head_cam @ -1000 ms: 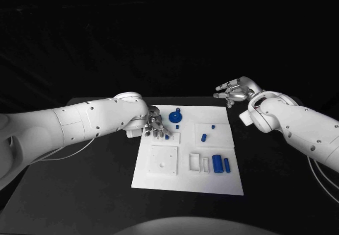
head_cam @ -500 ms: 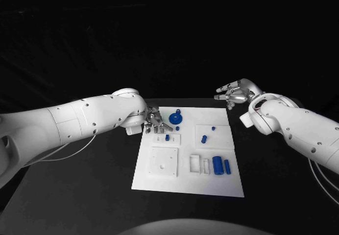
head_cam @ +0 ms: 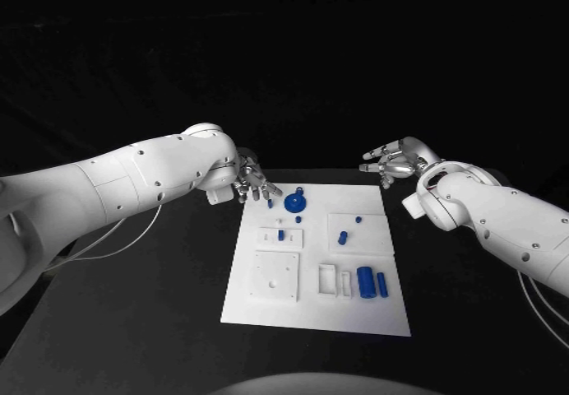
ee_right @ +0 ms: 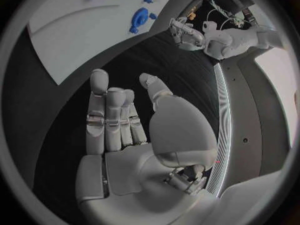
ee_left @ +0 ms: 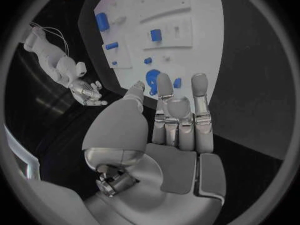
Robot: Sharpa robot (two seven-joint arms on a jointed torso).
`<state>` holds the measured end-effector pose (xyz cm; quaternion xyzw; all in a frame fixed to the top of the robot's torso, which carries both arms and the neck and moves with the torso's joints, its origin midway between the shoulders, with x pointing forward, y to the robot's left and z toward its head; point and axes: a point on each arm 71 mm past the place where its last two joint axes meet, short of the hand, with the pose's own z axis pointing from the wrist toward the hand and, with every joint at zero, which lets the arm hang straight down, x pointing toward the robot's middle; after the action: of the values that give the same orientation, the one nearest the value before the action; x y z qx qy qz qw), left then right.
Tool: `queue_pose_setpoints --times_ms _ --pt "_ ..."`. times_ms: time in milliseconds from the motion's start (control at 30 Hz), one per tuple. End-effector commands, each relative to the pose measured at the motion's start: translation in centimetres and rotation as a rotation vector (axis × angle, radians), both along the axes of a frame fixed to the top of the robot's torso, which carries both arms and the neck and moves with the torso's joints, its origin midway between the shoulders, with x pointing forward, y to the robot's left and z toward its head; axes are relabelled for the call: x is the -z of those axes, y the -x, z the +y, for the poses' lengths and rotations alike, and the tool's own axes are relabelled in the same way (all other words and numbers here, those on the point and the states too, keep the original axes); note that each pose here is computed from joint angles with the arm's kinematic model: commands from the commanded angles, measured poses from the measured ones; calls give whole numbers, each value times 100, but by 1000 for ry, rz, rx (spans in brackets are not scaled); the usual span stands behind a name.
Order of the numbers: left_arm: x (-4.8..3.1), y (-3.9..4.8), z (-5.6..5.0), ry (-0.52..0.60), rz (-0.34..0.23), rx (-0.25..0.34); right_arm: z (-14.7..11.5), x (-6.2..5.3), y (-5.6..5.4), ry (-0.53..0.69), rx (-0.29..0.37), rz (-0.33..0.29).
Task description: Assemble the parts on the task board
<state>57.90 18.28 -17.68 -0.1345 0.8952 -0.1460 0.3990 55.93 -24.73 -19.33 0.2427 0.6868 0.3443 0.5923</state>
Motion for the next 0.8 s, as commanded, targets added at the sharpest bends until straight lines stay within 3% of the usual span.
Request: queue_pose_setpoints --times_ms 33,267,400,800 --pt "-10 -69 24 6 25 5 23 0 2 5 -11 -2" --pt "-5 -207 98 -20 33 -22 32 -8 7 4 -12 -5" --pt "51 -258 121 -30 49 -32 36 -17 11 3 -13 -8" --pt "201 -326 158 -45 76 -62 48 -50 25 2 -16 -20"
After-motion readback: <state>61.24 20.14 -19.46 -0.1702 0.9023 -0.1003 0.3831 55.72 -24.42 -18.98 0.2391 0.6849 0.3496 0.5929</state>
